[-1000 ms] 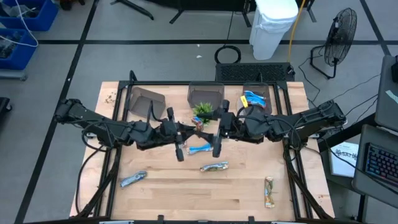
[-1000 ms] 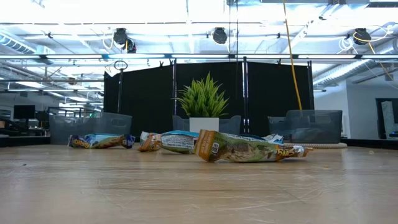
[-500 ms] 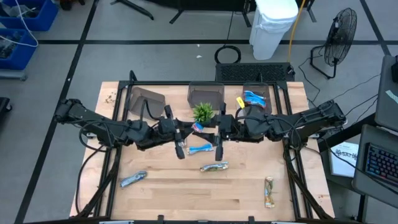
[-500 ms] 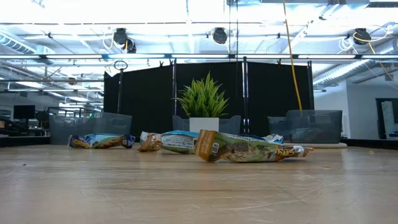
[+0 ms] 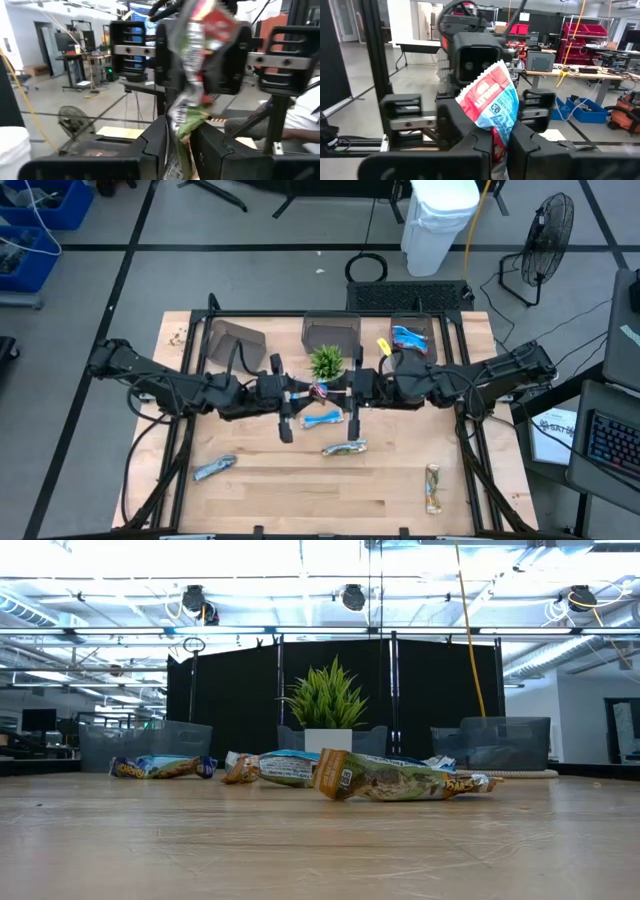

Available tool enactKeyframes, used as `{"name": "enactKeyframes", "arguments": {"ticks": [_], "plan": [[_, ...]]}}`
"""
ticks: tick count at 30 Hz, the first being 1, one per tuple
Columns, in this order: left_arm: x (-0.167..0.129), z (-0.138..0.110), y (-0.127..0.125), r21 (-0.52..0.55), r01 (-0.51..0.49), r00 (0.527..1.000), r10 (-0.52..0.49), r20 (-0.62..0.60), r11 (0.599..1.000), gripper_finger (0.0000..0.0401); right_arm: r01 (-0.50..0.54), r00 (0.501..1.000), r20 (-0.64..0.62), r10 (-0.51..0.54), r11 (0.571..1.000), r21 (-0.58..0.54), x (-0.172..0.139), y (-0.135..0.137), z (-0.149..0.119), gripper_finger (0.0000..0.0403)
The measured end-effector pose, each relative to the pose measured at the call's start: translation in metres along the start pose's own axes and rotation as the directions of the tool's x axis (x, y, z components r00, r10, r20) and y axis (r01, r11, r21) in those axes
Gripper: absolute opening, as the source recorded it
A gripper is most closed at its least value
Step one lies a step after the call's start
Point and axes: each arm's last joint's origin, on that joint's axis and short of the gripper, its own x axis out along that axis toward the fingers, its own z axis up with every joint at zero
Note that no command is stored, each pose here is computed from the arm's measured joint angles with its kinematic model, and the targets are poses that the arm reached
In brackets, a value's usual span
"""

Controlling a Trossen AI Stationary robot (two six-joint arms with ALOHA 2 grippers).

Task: Pick and place Granola Bars by type
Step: Put the red granola bar into the right black bin

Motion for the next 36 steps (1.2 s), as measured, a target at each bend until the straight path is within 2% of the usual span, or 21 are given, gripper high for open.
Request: {"name": "enactKeyframes", "arguments": {"ticks": [4, 7, 13, 18, 20, 22, 25, 30, 36], "plan": [[0.000, -0.003, 0.000, -0.019, -0.001, 1.000, 0.000, -0.027, 1.000, 0.0097, 0.006, 1.000, -0.002, -0.006, 0.999, -0.041, 0.000, -0.001, 0.000, 0.0008], [0.000, -0.004, 0.000, -0.047, -0.001, 0.999, -0.001, -0.040, 0.999, 0.0132, 0.012, 1.000, -0.002, -0.012, 0.998, -0.058, 0.000, -0.001, 0.000, 0.0013], [-0.003, -0.009, 0.002, -0.077, -0.010, 0.994, 0.001, -0.105, 0.997, 0.0249, 0.045, 0.999, -0.009, -0.046, 0.997, -0.064, 0.001, -0.004, -0.001, 0.0008], [-0.013, -0.007, 0.010, -0.147, 0.006, 0.983, -0.033, -0.180, 0.989, 0.0355, 0.041, 0.999, -0.025, -0.044, 0.995, -0.088, 0.001, -0.004, -0.003, 0.0010], [-0.019, -0.005, 0.016, -0.157, -0.003, 0.976, -0.031, -0.217, 0.988, 0.0386, 0.039, 0.998, -0.044, -0.043, 0.995, -0.093, -0.001, -0.005, -0.003, 0.0011], [-0.028, -0.004, 0.021, -0.134, -0.019, 0.963, -0.018, -0.267, 0.991, 0.0393, 0.037, 0.997, -0.067, -0.044, 0.995, -0.096, -0.004, -0.006, -0.004, 0.0007], [-0.041, -0.003, 0.028, -0.098, -0.031, 0.944, -0.003, -0.330, 0.995, 0.0375, 0.078, 0.993, -0.081, -0.085, 0.993, -0.086, -0.012, -0.012, 0.001, 0.0006], [-0.058, 0.006, 0.037, -0.092, -0.022, 0.938, -0.011, -0.345, 0.996, 0.0352, 0.122, 0.987, -0.091, -0.130, 0.988, -0.091, -0.033, -0.029, 0.014, 0.0004], [-0.071, 0.010, 0.043, -0.062, -0.017, 0.927, -0.008, -0.374, 0.998, 0.0349, 0.254, 0.945, -0.174, -0.279, 0.955, -0.152, -0.064, -0.060, 0.021, 0.0003]]}}
